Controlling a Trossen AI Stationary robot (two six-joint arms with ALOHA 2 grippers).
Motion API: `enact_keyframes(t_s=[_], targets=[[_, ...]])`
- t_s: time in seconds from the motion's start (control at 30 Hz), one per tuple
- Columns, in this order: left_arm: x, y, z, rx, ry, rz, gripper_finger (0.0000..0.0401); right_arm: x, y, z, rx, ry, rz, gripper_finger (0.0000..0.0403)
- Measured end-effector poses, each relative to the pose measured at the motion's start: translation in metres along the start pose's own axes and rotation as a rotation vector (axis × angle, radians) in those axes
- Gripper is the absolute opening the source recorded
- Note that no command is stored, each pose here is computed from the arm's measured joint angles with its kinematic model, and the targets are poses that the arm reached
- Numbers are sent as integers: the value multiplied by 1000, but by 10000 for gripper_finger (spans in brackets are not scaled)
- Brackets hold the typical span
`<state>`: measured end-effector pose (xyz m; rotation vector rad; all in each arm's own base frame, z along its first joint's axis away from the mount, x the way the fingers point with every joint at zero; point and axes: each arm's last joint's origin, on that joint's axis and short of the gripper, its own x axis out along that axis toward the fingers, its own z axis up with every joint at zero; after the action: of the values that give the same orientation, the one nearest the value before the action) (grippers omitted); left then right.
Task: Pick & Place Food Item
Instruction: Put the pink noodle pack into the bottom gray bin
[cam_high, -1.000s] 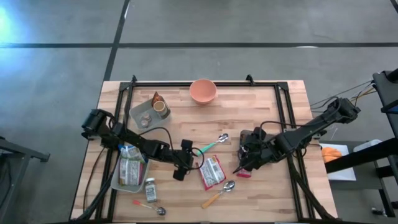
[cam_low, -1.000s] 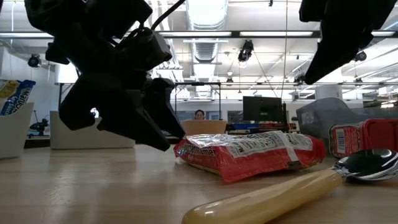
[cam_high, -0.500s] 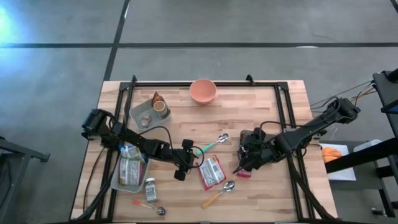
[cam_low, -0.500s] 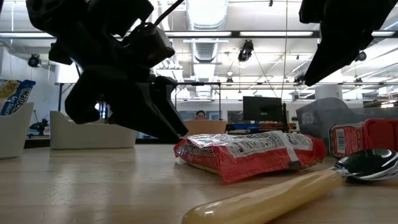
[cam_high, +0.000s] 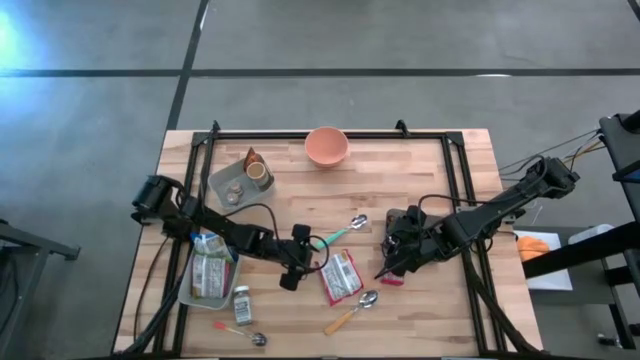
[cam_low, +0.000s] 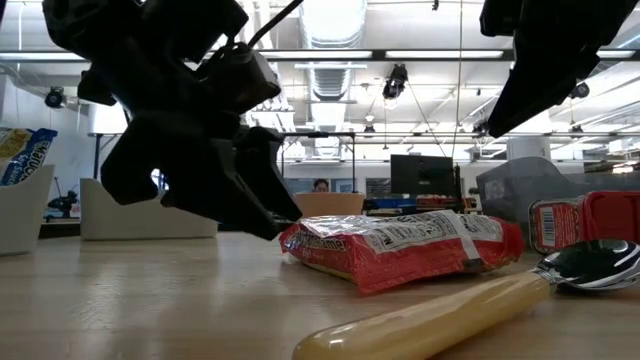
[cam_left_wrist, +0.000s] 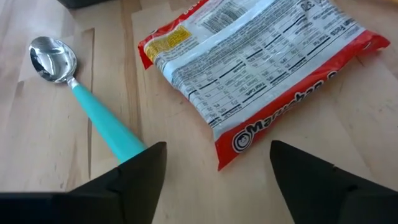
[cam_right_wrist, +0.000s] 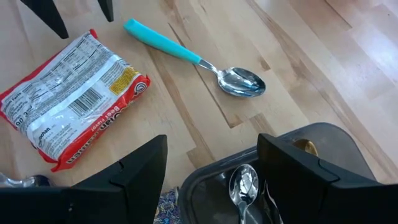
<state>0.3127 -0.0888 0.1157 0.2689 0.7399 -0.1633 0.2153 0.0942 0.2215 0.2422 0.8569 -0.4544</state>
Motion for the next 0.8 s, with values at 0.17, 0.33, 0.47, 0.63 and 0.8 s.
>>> enact_keyframes(t_s=[0.17,0.33,0.47,0.63,0.8], targets=[[5,-1,8,6,25,-24,301,0,0,0,-4,0,0,248],[14,-1,12,36,73,-29,302,0,0,0,-4,0,-1,248],[16,-1,8,40,94,-31,301,-1,1,-1,-8,1,2,248],[18,-1,8,62,91,-31,271,-1,1,-1,-9,1,3,248],[23,-3,5,66,92,-39,215,-1,1,-1,-8,1,4,248]])
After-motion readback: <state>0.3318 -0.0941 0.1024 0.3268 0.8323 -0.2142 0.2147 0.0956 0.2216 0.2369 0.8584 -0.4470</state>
